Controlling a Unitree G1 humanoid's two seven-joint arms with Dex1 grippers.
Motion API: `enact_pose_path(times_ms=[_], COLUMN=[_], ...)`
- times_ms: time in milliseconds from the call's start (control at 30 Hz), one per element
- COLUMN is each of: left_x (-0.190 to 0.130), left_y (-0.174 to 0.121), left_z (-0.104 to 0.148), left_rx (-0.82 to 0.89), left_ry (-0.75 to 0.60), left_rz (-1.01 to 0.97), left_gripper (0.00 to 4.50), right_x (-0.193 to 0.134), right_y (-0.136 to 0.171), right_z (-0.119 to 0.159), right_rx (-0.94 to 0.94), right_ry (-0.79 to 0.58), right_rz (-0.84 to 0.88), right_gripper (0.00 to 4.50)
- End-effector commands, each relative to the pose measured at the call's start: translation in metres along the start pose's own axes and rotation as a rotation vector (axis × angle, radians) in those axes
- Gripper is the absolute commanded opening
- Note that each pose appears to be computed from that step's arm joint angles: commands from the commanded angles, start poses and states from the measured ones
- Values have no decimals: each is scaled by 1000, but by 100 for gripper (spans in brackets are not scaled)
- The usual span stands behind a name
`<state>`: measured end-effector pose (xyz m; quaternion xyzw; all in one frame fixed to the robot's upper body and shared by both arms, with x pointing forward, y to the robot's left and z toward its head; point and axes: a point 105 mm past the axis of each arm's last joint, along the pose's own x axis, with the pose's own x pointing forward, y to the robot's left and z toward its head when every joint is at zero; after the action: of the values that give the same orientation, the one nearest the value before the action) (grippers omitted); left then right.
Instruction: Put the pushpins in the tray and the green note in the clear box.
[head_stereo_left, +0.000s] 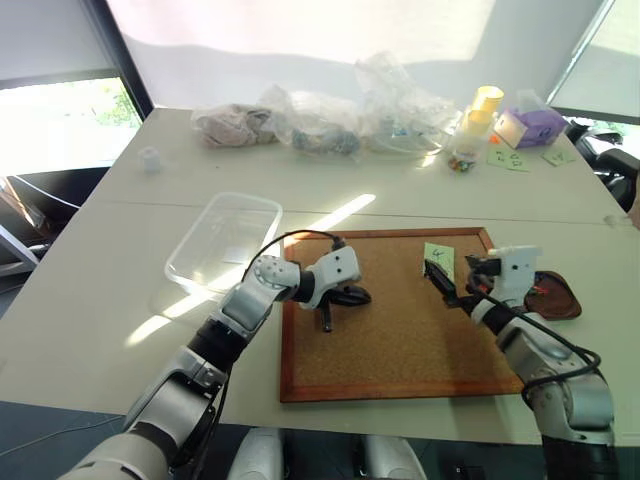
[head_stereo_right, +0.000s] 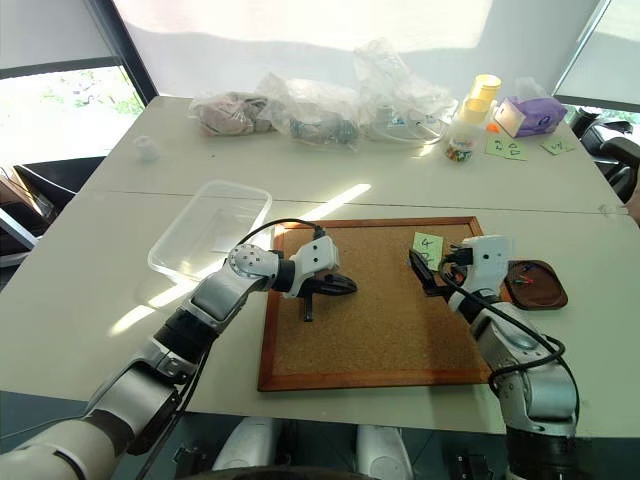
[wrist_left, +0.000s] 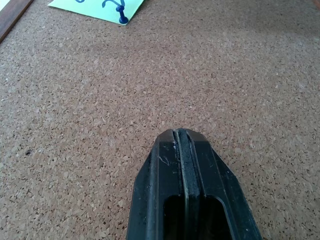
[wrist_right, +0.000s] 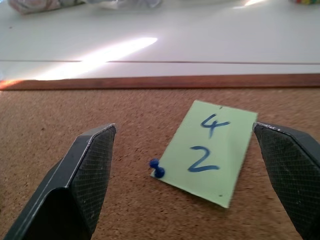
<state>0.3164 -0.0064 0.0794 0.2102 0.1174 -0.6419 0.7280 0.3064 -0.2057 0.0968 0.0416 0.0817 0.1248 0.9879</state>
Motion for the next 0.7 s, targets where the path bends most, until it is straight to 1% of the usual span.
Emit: enact_pose_path(times_ms=[33, 267, 333, 400, 500, 567, 600, 633, 700], left_x=[-2, -2, -3, -3, -3, -3, -3, -3, -3], left_y=[-2, -3, -3, -3, -3, -3, -3, -3, -3], left_z=[-44, -44, -44, -44, -45, -45, -45, -45, -45], left_rx=[-78, -80, -80, -80, -80, -80, -80, -81, -81], left_ry=[156, 157, 158, 159, 160, 160, 160, 160, 159], left_rz=[25, 25, 24, 23, 21, 21, 21, 21, 21], left_gripper=[0, 0, 0, 0, 0, 0, 0, 0, 0], right_x=[5, 10, 10, 10, 10, 10, 10, 10, 10], right_y=[6, 6, 6, 6, 10, 11, 11, 11, 11], right_z=[6, -4, -5, -6, -7, -9, -10, -10, -11], right_rx=[-22, -27, -30, -32, -42, -50, -51, -52, -54], right_ry=[-27, -2, 0, 1, 7, 12, 14, 16, 18], right_rz=[25, 22, 22, 22, 30, 31, 30, 29, 27], right_gripper=[447, 447, 394, 319, 170, 51, 22, 9, 9])
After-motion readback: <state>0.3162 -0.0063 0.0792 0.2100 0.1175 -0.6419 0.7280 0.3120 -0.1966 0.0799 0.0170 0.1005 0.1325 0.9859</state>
